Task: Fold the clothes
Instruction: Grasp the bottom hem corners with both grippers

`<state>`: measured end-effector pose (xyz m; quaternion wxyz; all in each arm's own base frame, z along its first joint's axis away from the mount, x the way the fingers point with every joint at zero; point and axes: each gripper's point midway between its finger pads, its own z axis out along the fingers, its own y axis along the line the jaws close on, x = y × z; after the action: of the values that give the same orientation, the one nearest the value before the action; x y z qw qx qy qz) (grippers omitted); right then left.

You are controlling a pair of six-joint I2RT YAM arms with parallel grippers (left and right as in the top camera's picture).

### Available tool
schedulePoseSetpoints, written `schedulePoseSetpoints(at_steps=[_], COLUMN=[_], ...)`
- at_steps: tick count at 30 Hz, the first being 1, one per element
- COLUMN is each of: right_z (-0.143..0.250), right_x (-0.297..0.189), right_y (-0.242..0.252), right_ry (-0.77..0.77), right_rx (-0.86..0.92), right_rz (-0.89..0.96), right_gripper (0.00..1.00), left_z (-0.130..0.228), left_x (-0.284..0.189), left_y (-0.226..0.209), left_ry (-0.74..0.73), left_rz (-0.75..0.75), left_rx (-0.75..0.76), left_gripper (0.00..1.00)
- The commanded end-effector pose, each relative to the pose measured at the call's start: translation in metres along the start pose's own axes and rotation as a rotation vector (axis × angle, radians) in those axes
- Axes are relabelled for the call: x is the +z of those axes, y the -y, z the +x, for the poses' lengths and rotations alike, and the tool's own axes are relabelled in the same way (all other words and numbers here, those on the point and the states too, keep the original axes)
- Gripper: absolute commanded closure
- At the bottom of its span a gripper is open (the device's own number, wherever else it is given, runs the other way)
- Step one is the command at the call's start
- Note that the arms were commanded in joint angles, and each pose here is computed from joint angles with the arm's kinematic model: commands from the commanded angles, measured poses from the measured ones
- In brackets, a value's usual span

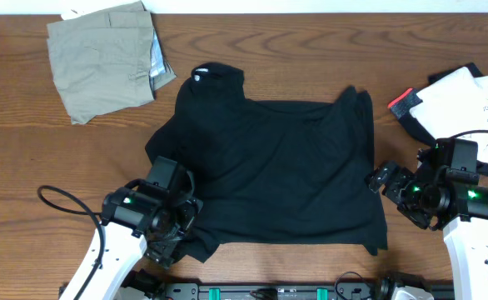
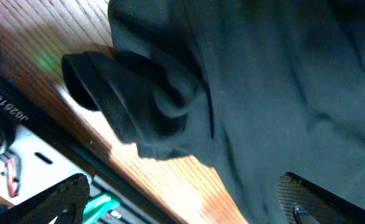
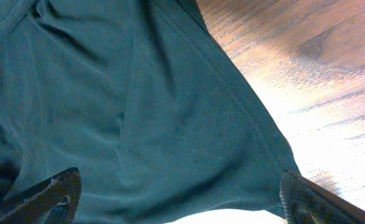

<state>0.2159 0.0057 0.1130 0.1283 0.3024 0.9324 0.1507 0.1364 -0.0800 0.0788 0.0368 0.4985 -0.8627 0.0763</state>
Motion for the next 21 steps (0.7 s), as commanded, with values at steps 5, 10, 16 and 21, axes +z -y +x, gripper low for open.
schedulePoseSetpoints(at_steps=[5,10,16,21], right_z=[-0.005,-0.005,-0.004,-0.001], right_x=[-0.006,-0.006,-0.006,-0.006], right_y=[-0.003,-0.003,-0.003,0.002], right_ry=[0.02,0.019,0.016,0.006], right_rx=[0.014,0.013,0.015,0.02], right_rz=[-0.018,-0.018,-0.016,0.009], right_gripper=[0.01,0.01,0.01,0.01], left_z=[-0.004,-0.001,-0.003,-0.003], left_x=[0.026,0.04,0.051,0.059], left_y=[-0.013,-0.016,-0.021,-0.022], left_ry=[0.008,-0.015,-0.013,-0.02], left_rz=[-0.032,-0.026,-0.033,-0.042], left_rx=[-0.071,-0.077,-0.078,-0.079], left_gripper=[0.02,0.02,0.02,0.0])
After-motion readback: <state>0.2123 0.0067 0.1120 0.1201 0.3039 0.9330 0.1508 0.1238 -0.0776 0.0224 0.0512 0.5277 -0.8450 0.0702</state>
